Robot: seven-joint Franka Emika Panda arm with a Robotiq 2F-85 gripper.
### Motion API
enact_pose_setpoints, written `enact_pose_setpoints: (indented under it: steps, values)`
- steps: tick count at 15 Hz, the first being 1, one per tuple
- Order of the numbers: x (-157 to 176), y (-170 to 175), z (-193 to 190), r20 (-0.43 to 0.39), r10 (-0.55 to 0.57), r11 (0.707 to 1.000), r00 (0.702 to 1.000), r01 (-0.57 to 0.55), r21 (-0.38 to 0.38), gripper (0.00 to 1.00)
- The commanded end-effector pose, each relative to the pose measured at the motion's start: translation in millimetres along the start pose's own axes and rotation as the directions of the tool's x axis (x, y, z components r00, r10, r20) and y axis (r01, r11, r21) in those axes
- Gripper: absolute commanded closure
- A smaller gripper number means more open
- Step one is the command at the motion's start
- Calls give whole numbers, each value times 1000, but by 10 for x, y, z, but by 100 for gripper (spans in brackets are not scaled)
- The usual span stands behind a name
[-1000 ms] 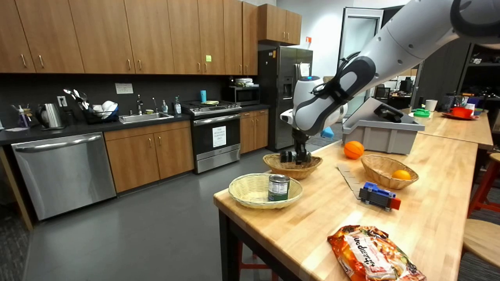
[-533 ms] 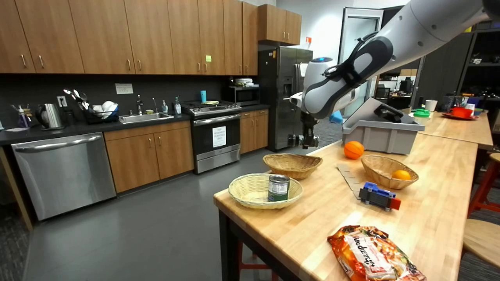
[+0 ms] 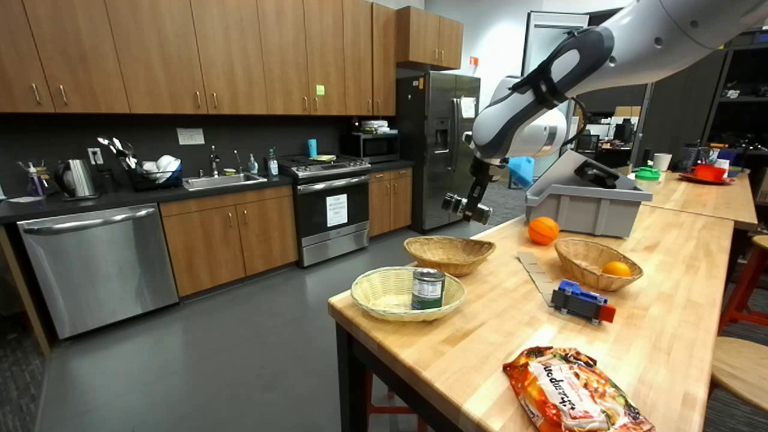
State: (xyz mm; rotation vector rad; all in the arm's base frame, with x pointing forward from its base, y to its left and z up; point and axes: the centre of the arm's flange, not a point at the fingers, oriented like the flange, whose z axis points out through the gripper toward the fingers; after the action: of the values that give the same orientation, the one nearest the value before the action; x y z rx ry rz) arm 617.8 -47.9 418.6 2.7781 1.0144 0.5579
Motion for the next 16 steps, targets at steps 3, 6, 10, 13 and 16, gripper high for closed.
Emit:
enact_pose_setpoints:
  steps: [3, 6, 10, 13, 16]
  values:
    - [-153, 83, -118, -178, 264, 964, 948, -253, 80, 76]
    - [-300, 166, -88, -189, 358, 933, 914, -345, 98, 76]
    - [-701, 238, 61, -137, 434, 901, 890, -431, 52, 76]
    - [-982, 266, 173, -122, 493, 869, 862, -495, 9, 76]
    - [-1203, 245, 247, -111, 549, 831, 828, -555, -31, 76]
